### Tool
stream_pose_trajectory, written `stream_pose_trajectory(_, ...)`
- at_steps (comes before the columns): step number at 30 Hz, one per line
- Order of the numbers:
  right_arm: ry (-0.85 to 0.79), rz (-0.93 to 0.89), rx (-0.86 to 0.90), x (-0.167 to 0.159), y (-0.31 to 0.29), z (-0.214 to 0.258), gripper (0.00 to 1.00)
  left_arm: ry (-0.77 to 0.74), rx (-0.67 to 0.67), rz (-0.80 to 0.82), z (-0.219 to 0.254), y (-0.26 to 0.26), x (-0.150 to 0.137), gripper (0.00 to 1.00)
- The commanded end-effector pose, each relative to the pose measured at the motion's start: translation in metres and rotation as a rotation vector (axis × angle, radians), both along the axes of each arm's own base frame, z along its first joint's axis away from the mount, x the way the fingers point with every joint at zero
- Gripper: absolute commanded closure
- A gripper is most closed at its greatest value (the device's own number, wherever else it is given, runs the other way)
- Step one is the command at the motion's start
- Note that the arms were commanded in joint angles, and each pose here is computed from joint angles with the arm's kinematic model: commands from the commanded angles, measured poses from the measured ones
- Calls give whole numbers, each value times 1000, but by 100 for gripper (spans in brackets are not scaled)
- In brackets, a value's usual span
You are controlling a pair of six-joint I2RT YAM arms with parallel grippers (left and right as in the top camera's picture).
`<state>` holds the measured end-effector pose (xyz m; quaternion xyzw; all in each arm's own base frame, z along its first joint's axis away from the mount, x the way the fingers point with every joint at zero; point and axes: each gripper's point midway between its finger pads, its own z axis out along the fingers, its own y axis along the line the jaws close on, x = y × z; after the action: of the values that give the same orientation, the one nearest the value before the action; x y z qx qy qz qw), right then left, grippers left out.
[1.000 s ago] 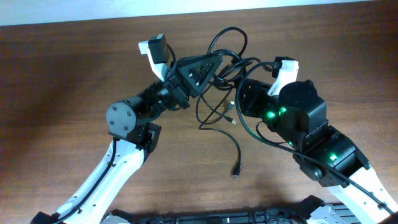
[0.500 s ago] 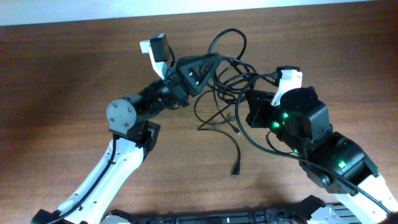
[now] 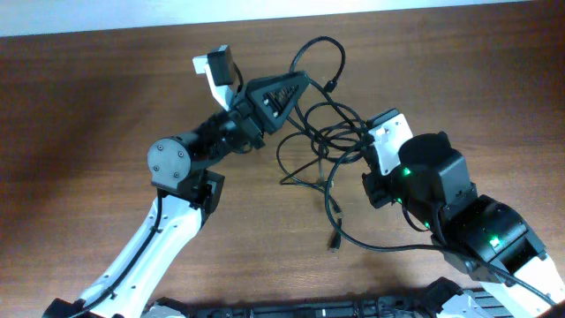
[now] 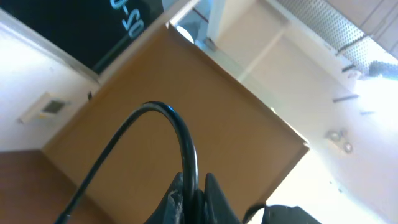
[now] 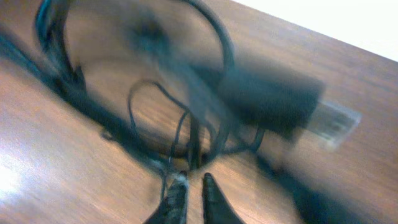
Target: Untangle cables
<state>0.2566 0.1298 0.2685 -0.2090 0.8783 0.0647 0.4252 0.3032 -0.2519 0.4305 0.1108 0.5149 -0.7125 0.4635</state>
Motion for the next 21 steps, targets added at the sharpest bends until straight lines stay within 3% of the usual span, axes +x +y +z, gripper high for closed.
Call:
stream_pose_trajectory(1, 10, 0, -71, 0, -8, -11, 74, -70, -46, 94, 25, 16, 2, 100)
stream_pose_trajectory(2, 4, -1, -68, 0, -8, -9, 68, -69, -43, 94, 25, 16, 3, 100)
stream_pose_trajectory(6, -78, -45, 45, -8, -13, 19, 61, -60, -37, 94, 23, 15, 4, 100)
stream_pose_trajectory(7, -120, -45, 70, -13, -16, 31, 44, -59, -37, 94, 23, 15, 4, 100)
stream_pose_trajectory(8, -152, -49, 98, -17, -18, 41, 43, -59, -38, 94, 23, 15, 4, 100)
stream_pose_trajectory(9, -187, -60, 139, -23, -22, 52, 32, -59, -38, 95, 23, 15, 4, 100)
stream_pose_trajectory(14, -305, -62, 251, -52, -37, 86, 23, -58, -43, 102, 24, 16, 5, 100)
stream_pose_trajectory(21, -281, -70, 261, -55, -38, 82, 16, -72, -75, 132, 30, 21, 7, 100)
